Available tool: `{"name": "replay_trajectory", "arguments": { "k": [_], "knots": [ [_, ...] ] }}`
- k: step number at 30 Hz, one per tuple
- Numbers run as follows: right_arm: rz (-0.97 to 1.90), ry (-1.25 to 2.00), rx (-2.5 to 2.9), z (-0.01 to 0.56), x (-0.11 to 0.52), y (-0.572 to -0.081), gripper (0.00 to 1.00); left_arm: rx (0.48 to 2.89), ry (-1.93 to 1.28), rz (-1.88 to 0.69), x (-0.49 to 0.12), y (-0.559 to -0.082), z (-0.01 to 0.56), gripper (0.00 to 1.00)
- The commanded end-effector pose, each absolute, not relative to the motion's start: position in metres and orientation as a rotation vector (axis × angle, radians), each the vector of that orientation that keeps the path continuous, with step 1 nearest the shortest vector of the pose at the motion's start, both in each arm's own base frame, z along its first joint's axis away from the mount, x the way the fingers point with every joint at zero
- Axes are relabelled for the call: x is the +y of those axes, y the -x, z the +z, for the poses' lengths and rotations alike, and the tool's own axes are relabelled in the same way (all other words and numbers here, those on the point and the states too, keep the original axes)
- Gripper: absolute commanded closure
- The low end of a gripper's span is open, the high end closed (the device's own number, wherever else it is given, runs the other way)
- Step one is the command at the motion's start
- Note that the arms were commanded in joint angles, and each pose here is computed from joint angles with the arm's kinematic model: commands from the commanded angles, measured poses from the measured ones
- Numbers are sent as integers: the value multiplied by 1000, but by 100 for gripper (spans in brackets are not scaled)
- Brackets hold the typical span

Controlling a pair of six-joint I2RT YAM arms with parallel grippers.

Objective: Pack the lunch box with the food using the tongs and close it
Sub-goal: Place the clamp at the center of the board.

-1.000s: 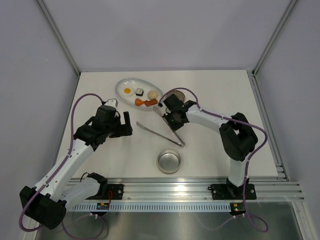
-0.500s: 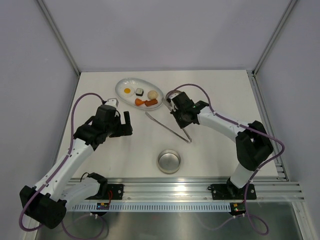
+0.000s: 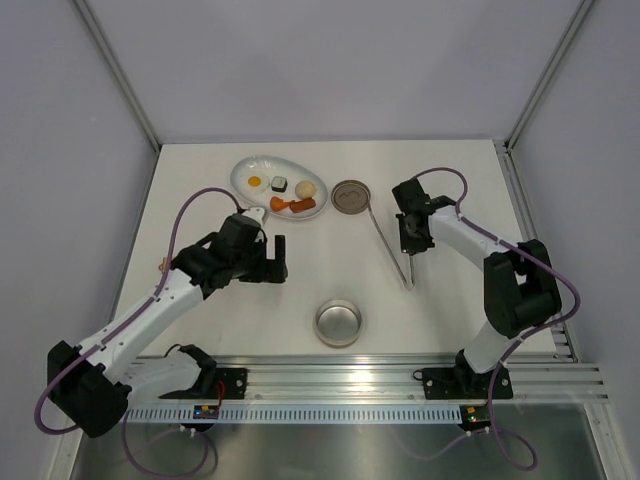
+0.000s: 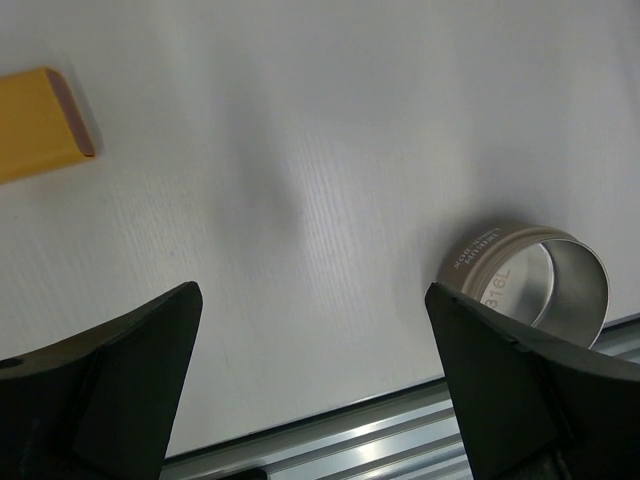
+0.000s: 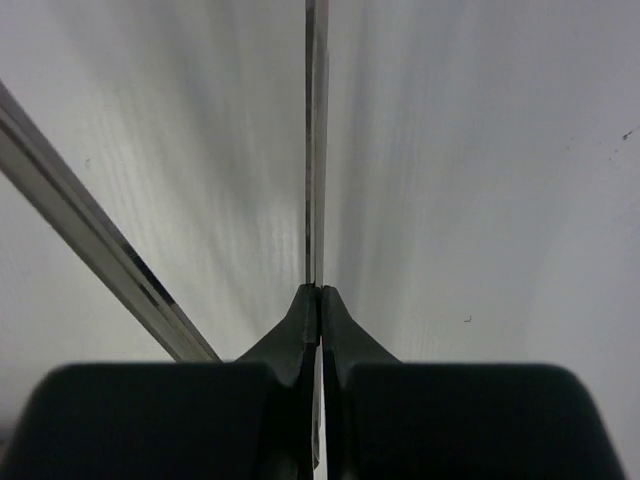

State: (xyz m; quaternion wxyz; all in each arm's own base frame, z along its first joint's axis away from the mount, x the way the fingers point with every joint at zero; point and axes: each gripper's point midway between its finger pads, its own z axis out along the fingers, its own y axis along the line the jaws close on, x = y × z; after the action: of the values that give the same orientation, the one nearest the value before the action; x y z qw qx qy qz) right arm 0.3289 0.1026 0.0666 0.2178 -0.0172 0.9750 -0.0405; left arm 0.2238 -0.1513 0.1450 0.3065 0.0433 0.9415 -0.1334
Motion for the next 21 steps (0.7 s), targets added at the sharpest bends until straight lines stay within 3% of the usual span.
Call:
{"name": "replay_trajectory", "arguments": {
  "k": [1, 7, 9, 13, 14, 21],
  "knots": [
    [-187, -52, 2716, 58, 94, -331, 100, 2464, -156, -450, -177, -224, 152, 1],
    [-238, -86, 2771, 39, 89, -333, 99, 2517, -288, -504, -206, -207, 138, 2],
    [-244, -99, 2778, 36, 89, -333, 94, 2541, -340, -550, -220, -198, 133, 2],
    [-220, -114, 2763, 41, 91, -335, 61, 2562, -385, -580, -235, -189, 127, 2],
    [-211, -117, 2750, 45, 92, -336, 48, 2560, -392, -591, -239, -188, 128, 2],
    [-134, -156, 2657, 80, 96, -341, 26, 2596, -473, -637, -260, -165, 116, 6]
  ]
}}
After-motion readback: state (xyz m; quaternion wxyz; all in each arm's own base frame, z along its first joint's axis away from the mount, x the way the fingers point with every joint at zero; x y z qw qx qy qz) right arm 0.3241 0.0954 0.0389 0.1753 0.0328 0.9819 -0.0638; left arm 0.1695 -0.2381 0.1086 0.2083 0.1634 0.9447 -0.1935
